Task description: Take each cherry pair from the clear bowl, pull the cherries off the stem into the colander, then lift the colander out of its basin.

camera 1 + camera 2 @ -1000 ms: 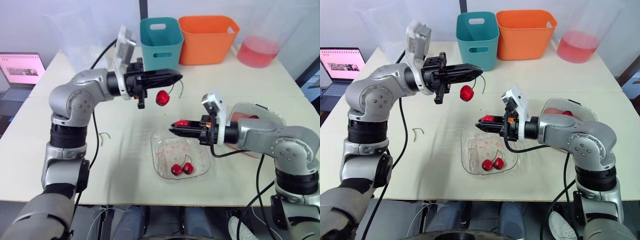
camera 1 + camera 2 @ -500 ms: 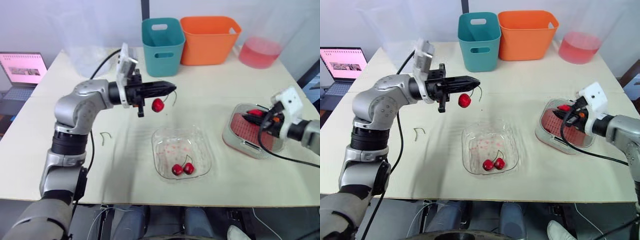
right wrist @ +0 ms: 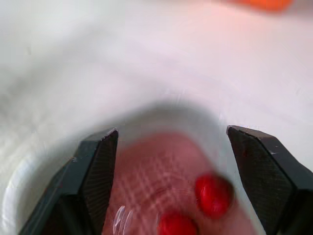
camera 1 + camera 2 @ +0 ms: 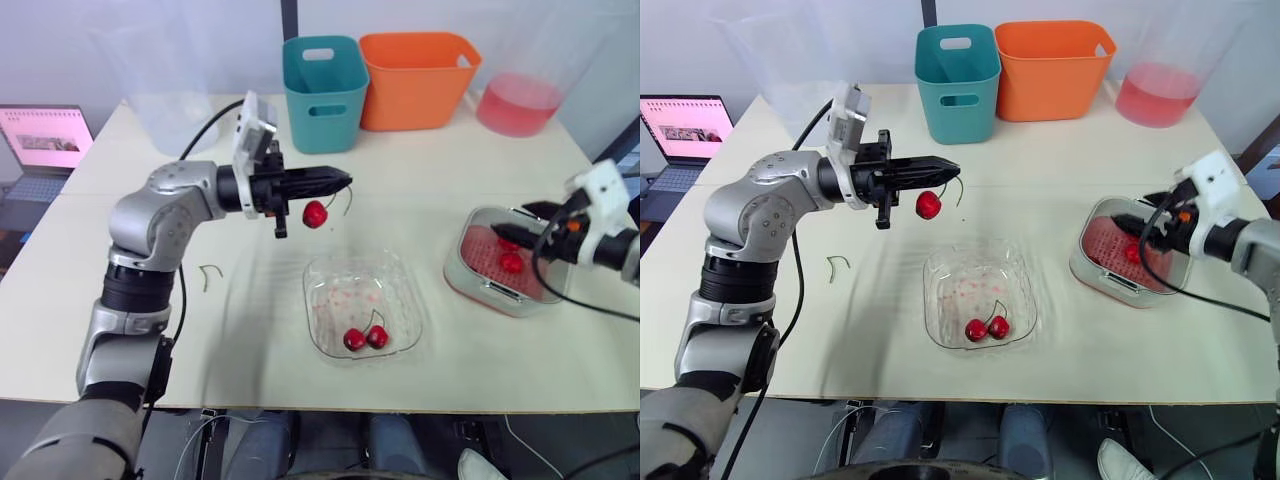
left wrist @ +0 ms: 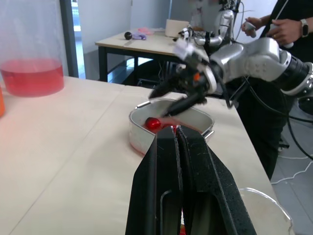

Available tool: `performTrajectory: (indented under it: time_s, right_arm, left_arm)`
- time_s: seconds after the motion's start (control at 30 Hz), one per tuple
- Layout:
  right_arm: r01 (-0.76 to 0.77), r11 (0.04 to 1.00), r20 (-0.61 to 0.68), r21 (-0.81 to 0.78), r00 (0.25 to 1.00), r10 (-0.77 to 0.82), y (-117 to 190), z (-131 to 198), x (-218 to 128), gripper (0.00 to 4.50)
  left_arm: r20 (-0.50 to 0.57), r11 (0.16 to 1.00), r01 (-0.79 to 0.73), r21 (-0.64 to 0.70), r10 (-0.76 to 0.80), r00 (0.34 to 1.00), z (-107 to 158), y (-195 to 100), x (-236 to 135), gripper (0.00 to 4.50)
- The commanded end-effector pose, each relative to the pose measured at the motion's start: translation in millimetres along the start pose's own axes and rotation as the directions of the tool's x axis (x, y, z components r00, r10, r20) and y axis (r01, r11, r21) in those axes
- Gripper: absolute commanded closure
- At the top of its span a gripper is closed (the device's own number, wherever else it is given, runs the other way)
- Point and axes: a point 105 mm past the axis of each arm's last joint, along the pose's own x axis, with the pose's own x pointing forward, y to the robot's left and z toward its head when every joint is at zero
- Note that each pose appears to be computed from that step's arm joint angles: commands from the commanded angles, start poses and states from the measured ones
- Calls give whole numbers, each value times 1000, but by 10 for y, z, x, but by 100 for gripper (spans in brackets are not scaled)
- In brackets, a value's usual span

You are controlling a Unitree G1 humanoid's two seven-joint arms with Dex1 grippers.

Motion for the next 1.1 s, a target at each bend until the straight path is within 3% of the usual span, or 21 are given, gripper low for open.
performTrajectory:
  time_s: [0.03,0.07,0.17,0.4,1.03,1.1]
  right_arm:
    - [-278,960,165,29,949,270,610,397,102,72]
    - [-358,933,198,41,918,344,804,457,154,72]
    - [-540,837,263,85,823,504,1294,543,298,4]
    - [-706,688,387,167,689,613,1891,698,567,4]
    - [-729,622,504,287,667,549,2159,795,843,4]
    - [-726,625,502,289,670,546,2160,791,850,57]
  left_arm:
    - [43,999,10,41,-12,999,202,-44,-37,450]
    - [51,999,11,40,-13,999,230,-45,-41,450]
    - [72,999,12,39,-15,997,301,-54,-37,450]
    - [95,999,54,4,-54,994,326,-161,27,450]
    - [125,999,34,-8,-33,992,340,-164,46,450]
    - [126,999,35,-8,-33,992,338,-163,48,450]
